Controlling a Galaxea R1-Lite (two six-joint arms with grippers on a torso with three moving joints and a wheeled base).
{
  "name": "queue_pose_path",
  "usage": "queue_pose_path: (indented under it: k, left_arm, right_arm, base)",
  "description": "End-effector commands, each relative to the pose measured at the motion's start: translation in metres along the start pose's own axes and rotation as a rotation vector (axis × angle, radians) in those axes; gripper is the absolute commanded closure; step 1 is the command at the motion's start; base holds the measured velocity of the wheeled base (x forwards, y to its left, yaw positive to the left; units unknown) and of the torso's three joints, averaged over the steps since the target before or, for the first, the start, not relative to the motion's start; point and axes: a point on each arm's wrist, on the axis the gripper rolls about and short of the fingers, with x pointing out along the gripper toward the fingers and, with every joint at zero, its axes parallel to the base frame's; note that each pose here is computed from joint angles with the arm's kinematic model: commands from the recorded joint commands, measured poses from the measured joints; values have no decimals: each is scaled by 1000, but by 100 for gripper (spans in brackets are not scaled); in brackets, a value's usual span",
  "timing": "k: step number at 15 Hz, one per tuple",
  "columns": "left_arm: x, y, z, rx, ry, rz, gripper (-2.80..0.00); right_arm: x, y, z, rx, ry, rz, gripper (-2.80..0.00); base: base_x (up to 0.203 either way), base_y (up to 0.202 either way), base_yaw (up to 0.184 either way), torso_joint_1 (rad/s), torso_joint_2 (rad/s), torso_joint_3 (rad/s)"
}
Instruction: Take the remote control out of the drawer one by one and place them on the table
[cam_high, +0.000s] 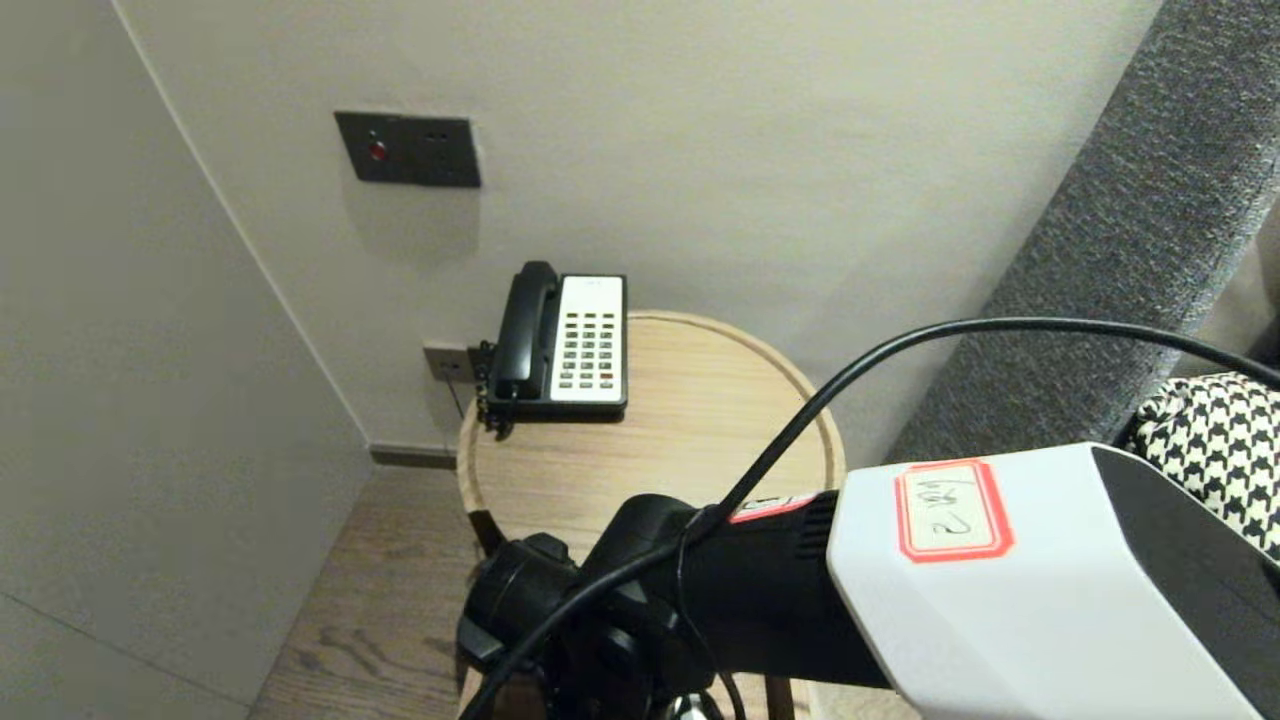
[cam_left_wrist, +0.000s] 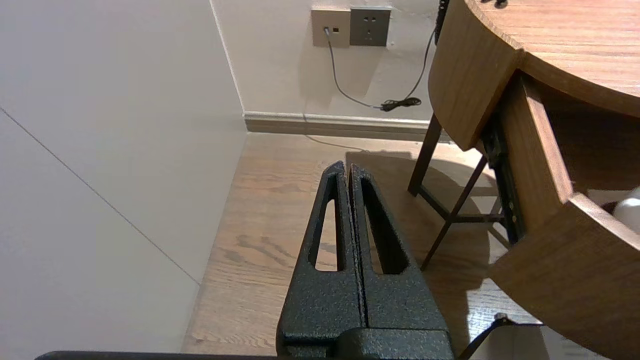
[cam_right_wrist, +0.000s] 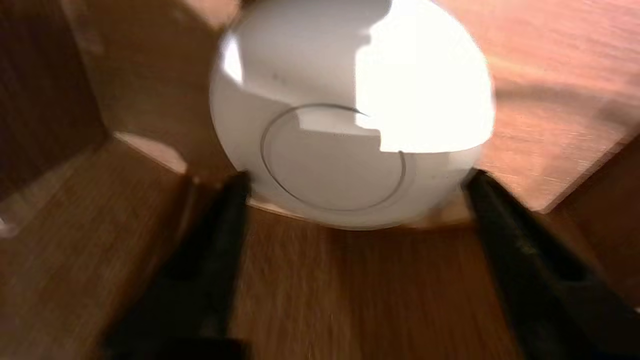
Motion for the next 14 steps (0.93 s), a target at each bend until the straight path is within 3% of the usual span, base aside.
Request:
queue_pose_path:
  k: [1, 14]
  left_arm:
    - [0, 0, 0, -1, 0, 0, 0]
    - [0, 0, 0, 1, 0, 0, 0]
  right_arm:
    - [-1, -1, 0, 7, -2, -3, 0]
    - [-10, -3, -4, 1, -6, 0, 0]
  base:
    - [0, 0, 0, 0, 0, 0]
    - [0, 0, 0, 0, 0, 0]
